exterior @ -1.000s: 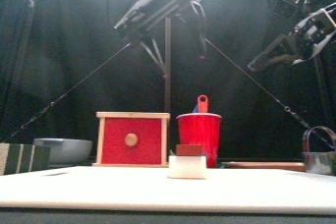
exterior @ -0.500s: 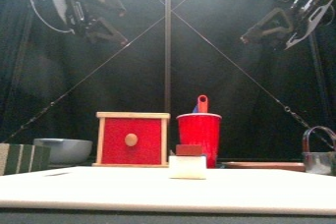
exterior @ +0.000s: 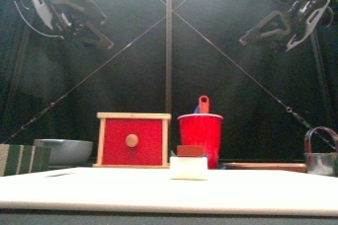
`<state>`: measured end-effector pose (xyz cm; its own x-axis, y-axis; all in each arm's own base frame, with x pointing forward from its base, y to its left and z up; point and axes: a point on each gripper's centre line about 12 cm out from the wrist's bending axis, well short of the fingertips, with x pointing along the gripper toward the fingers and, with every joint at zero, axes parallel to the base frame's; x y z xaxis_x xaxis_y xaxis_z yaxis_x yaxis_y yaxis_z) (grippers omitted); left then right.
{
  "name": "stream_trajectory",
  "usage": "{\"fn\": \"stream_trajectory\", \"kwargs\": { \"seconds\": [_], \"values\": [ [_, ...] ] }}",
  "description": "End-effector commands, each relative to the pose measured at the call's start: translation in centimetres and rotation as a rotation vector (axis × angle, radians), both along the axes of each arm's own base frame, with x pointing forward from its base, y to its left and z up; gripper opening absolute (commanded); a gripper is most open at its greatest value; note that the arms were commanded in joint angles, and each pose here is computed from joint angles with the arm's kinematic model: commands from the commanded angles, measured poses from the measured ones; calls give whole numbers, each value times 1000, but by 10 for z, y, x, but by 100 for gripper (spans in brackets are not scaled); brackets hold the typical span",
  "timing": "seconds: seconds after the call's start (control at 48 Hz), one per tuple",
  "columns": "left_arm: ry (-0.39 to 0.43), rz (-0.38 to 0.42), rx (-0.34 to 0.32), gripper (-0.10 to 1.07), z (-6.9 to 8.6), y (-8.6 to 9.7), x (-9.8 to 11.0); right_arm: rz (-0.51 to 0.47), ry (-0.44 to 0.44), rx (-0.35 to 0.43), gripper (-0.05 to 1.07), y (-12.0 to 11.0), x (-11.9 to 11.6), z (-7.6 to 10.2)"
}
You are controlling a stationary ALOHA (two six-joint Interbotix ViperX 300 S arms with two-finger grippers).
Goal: Grab drawer handle
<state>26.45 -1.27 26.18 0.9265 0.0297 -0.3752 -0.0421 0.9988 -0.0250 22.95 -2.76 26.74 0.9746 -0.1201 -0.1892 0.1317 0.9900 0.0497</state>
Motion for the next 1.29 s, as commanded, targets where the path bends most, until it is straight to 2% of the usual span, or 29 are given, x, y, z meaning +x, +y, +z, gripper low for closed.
{"fn": "stream_trajectory", "kwargs": {
  "seconds": [0.0, 0.104, 0.208, 0.312, 0.396, 0.479, 0.562, 0.625, 0.688, 0.792, 0.875, 0.958, 1.104, 1.208, 1.271],
  "values": [
    [-19, 4, 48, 101, 8, 3, 2, -3, -34, -12, 5, -1, 3, 11],
    [-26, 23, 60, 101, 13, 6, 4, 3, -72, -42, 5, -2, 9, 21],
    [-33, 43, 46, 101, 17, 7, 5, 19, -124, -124, 5, -4, 25, 32],
    [-11, 67, -42, 100, 11, 6, 5, 22, -124, -193, 5, -14, 49, 28],
    [16, 93, -114, 100, 3, 7, 7, 14, -128, -215, 5, -24, 69, 27],
    [43, 109, -224, 100, -8, 5, 10, -4, -118, -228, 5, -38, 96, 24],
    [61, 146, -378, 100, -22, 9, 15, -25, -87, -233, 5, -54, 122, 15],
    [60, 184, -520, 100, -38, 17, 18, -34, -65, -240, 5, -66, 140, 7],
    [27, 197, -639, 100, -50, 24, 22, -36, -38, -251, 5, -76, 159, -3],
    [-93, 178, -809, 100, -62, 30, 26, -24, -12, -275, 5, -88, 187, -16],
    [-153, 285, -928, 100, -83, 40, 24, -21, -8, -290, 5, -96, 203, -20],
    [-210, 415, -976, 100, -100, 51, 21, -22, 9, -291, 5, -104, 216, -30],
    [-274, 566, -996, 100, -110, 52, 23, -21, 34, -281, 5, -112, 236, -50],
    [-271, 634, -987, 100, -117, 51, 22, -21, 50, -276, 4, -115, 244, -62],
    [-266, 634, -980, 100, -117, 48, 24, -20, 58, -277, 4, -116, 245, -66]
  ]
}}
